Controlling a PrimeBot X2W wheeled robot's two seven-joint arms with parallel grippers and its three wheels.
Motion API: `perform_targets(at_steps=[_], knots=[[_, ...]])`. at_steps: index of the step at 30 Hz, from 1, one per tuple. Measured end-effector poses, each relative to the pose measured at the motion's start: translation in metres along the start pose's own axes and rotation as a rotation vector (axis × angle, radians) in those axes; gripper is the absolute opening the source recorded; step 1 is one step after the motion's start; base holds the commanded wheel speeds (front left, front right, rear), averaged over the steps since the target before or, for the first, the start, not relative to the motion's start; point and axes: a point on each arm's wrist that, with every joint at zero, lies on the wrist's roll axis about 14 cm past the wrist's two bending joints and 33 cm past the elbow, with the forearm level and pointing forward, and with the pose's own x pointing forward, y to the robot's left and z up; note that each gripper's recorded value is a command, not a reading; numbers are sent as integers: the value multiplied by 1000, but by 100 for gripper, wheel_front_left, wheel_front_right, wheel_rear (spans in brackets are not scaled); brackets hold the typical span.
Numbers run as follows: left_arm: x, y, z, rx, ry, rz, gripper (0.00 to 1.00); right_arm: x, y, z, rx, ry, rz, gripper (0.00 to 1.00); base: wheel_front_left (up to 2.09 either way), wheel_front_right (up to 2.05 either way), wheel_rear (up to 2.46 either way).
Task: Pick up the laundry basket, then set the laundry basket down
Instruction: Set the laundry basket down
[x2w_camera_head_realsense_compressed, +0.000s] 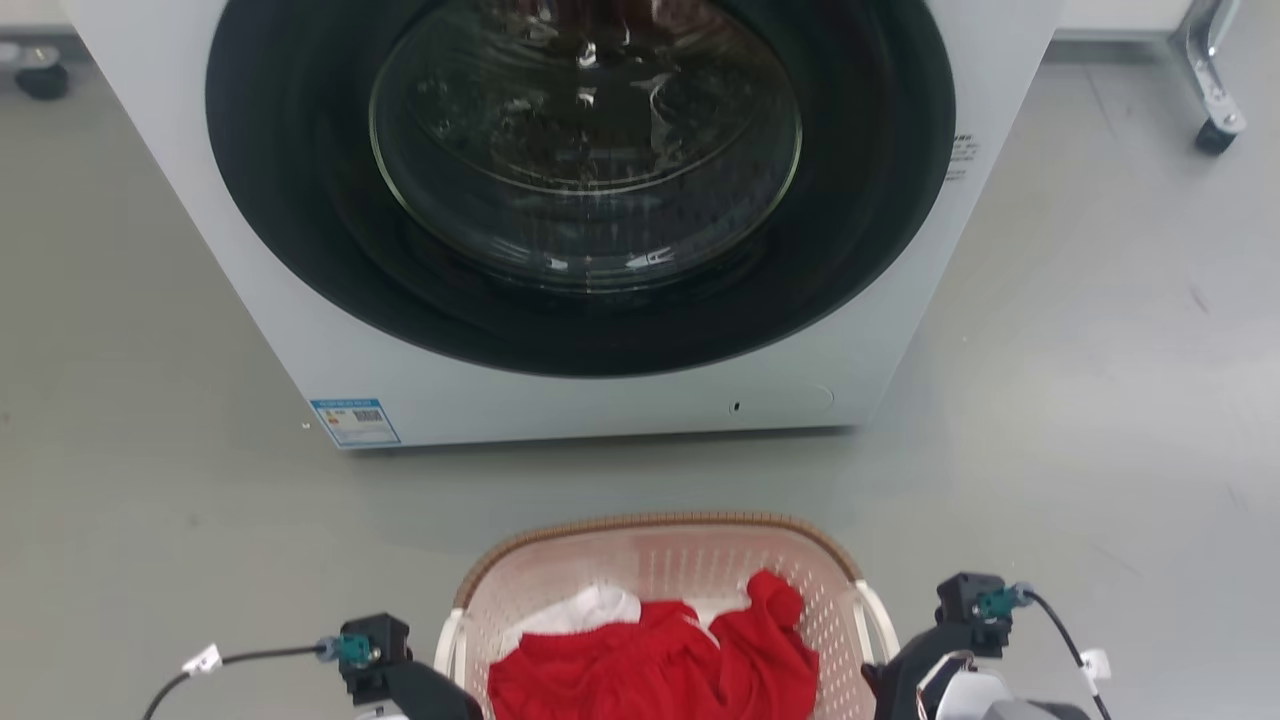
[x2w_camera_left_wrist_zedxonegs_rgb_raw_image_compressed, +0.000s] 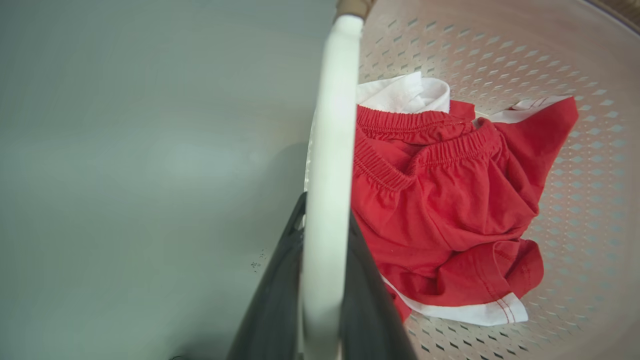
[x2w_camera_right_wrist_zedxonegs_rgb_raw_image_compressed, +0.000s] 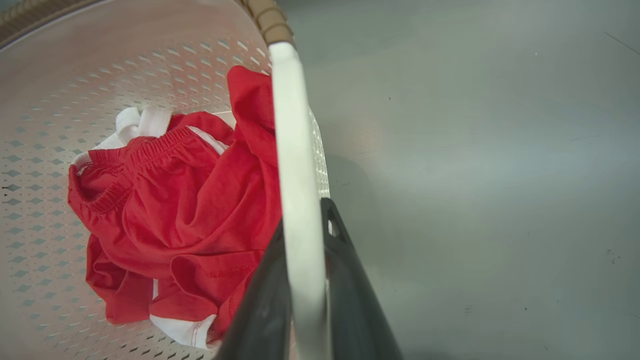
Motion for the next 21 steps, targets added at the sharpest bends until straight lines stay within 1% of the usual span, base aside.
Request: perform_targets(at_steps=[8,21], knots=[[21,0,28,15,-47,1,0,22,-3,31,-7,-56,-4,0,0,0,0],[60,3,55,40,-69,8,0,59,-12,60,-5,-103,-20,0,0,0,0]])
